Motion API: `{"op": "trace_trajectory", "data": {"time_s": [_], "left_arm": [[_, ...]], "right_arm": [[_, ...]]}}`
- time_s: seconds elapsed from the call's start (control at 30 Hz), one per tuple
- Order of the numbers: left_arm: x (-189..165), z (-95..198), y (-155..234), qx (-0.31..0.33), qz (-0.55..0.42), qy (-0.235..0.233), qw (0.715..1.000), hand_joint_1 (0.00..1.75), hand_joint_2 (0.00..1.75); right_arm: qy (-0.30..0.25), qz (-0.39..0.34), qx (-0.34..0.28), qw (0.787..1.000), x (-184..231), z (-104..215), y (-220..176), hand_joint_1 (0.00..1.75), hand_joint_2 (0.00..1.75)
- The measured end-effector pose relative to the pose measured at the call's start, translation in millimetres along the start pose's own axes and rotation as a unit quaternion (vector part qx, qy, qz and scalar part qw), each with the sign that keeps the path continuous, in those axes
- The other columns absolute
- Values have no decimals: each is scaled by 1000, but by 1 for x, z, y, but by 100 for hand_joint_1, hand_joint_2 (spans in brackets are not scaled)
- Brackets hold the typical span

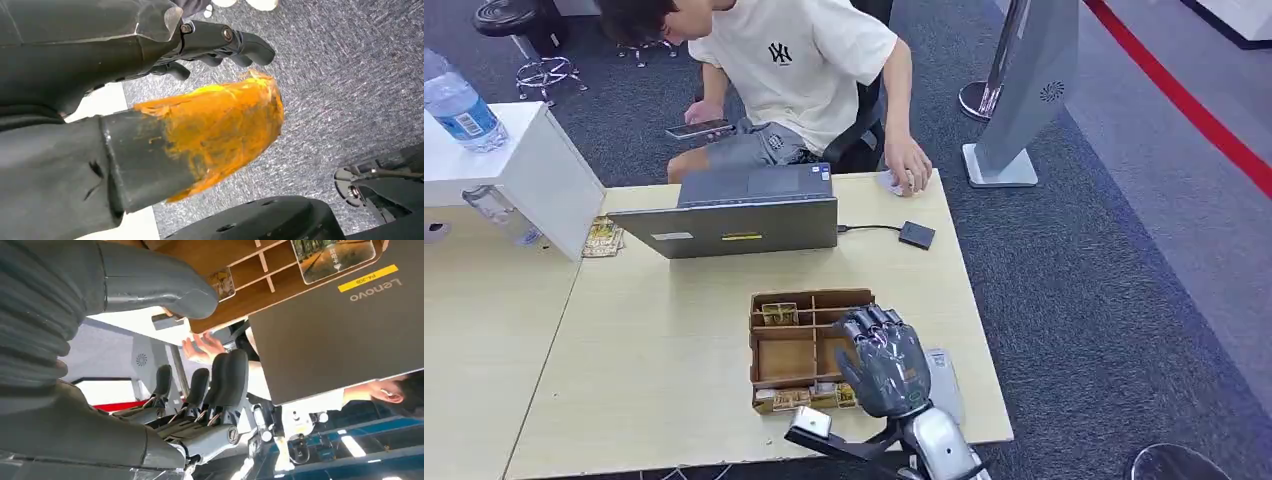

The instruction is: Pass the card to the sensor for recognition and then transmit it.

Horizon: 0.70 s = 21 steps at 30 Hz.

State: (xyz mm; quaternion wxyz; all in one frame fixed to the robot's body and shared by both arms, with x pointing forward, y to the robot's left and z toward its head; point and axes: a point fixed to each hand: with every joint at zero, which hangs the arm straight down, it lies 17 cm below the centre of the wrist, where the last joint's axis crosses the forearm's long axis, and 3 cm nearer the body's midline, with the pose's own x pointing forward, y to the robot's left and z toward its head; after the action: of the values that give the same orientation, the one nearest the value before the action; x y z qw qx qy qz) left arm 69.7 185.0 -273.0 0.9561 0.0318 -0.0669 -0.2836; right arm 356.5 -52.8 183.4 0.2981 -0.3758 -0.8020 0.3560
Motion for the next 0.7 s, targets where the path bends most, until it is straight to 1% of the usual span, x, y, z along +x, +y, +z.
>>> {"op": "trace_trajectory", "data": {"time_s": [0.03,0.07,0.13,0.2,0.23,0.3,0.37,0.67,0.7], "left_arm": [[0,0,0,0,-1,0,1000,0,0],[0,0,0,0,-1,0,1000,0,0],[0,0,0,-1,-2,0,1000,0,0],[0,0,0,-1,-2,0,1000,0,0],[0,0,0,-1,-2,0,1000,0,0],[0,0,0,-1,-2,0,1000,0,0],[0,0,0,-1,-3,0,1000,0,0],[0,0,-1,-2,-4,0,1000,0,0],[0,0,0,-2,-4,0,1000,0,0]], "right_arm": [[2,-1,1,1000,-1,-1,1,94,175],[4,-2,2,1000,-2,-1,2,91,175],[5,-2,4,1000,-2,-2,5,93,175],[5,-3,5,1000,-3,-3,6,91,175],[6,-4,5,1000,-3,-4,6,98,175],[6,-4,5,1000,-3,-6,8,98,175],[6,-4,7,1000,-3,-6,9,93,175],[9,-3,12,1000,-6,-9,15,94,175],[9,-3,13,1000,-6,-8,15,91,175]]}}
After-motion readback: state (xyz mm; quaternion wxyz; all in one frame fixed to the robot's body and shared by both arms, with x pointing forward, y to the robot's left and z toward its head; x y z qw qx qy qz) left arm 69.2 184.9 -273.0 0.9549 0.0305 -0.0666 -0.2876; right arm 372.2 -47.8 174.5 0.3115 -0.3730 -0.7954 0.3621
